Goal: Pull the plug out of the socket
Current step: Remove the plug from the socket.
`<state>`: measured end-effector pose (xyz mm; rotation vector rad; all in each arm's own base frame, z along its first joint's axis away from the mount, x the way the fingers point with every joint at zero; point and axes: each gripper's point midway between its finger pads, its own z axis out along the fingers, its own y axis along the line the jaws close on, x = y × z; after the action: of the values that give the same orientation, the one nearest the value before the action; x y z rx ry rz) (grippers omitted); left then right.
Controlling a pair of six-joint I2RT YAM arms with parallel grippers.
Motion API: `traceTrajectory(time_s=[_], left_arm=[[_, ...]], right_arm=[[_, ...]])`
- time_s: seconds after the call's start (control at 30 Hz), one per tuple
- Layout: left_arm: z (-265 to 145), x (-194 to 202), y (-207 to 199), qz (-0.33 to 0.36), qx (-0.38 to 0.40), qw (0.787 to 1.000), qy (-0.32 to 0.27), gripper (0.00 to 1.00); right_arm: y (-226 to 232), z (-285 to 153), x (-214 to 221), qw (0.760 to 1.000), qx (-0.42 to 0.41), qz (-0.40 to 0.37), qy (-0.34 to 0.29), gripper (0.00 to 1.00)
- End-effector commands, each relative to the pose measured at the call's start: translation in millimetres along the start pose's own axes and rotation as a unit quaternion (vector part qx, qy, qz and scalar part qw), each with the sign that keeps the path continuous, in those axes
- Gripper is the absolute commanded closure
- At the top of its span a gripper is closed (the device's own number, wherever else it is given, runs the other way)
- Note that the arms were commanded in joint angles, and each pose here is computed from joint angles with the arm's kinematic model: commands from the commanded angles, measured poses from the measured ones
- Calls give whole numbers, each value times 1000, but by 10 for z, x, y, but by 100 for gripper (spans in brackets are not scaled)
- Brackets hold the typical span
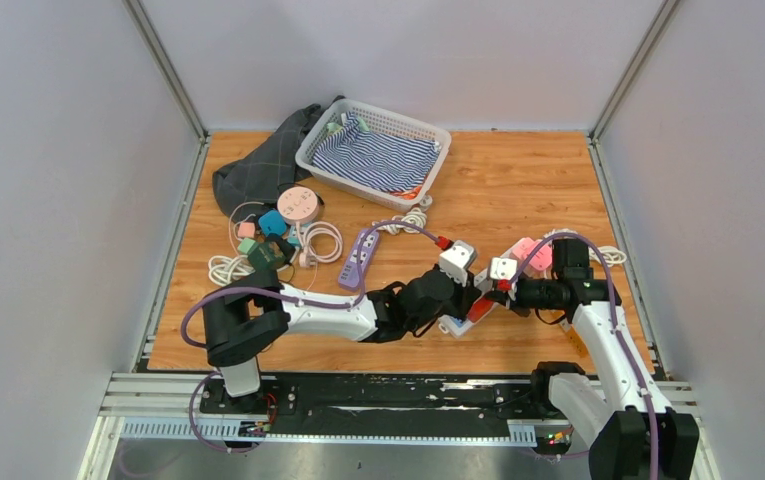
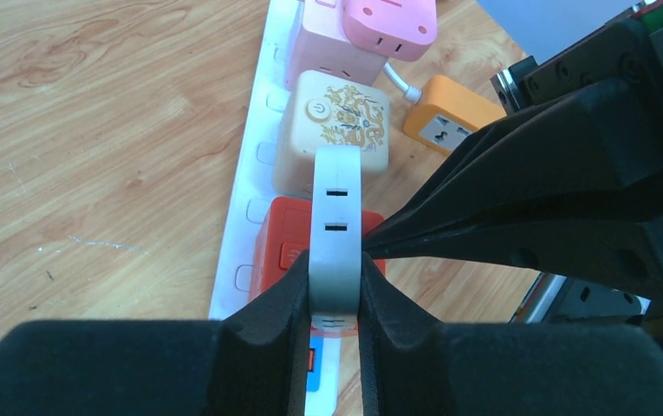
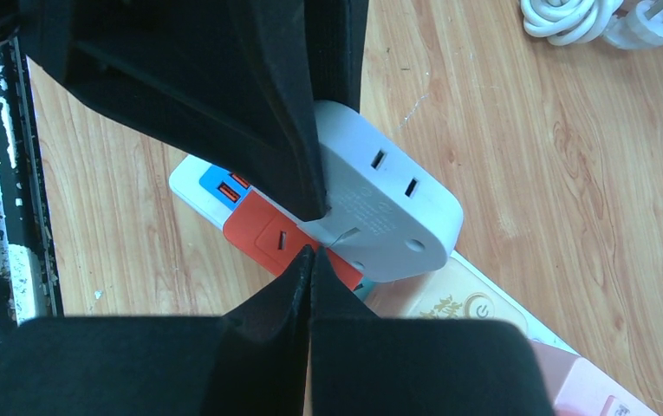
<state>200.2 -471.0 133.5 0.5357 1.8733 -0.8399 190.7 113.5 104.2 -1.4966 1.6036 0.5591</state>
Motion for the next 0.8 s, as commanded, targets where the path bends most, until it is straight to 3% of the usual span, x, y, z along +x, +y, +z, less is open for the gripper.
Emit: traceTrajectory(time_s=[0.0,0.1,0.17,0.33,0.43,0.5,0.67,0.77], left_arm=[[-37,23,257,33,-58,998,-1,100],[-109,-28,338,104,-109,988,-22,100],[-87,21,362,113,-111,987,-17,100],[45,147,194,6,-25,999,25,100],[43,98,141,-4,-14,1000,23,100],[8,36,175,10,-26,1000,12,100],[-106,-8,430,127,-122,984,-18,100],[-48,77,435,108,-104,989,-4,100]], right_arm=[[304,-11,331,995,-38,54,68,100],[306,-10,329,995,-39,54,68,100],[306,-10,329,995,-39,54,68,100],[311,-9,335,995,-40,55,69,99],[317,-9,341,995,-41,55,70,99],[312,-11,337,995,-40,54,69,100],[316,-10,340,995,-41,54,70,99],[317,-10,341,995,-42,54,70,99]])
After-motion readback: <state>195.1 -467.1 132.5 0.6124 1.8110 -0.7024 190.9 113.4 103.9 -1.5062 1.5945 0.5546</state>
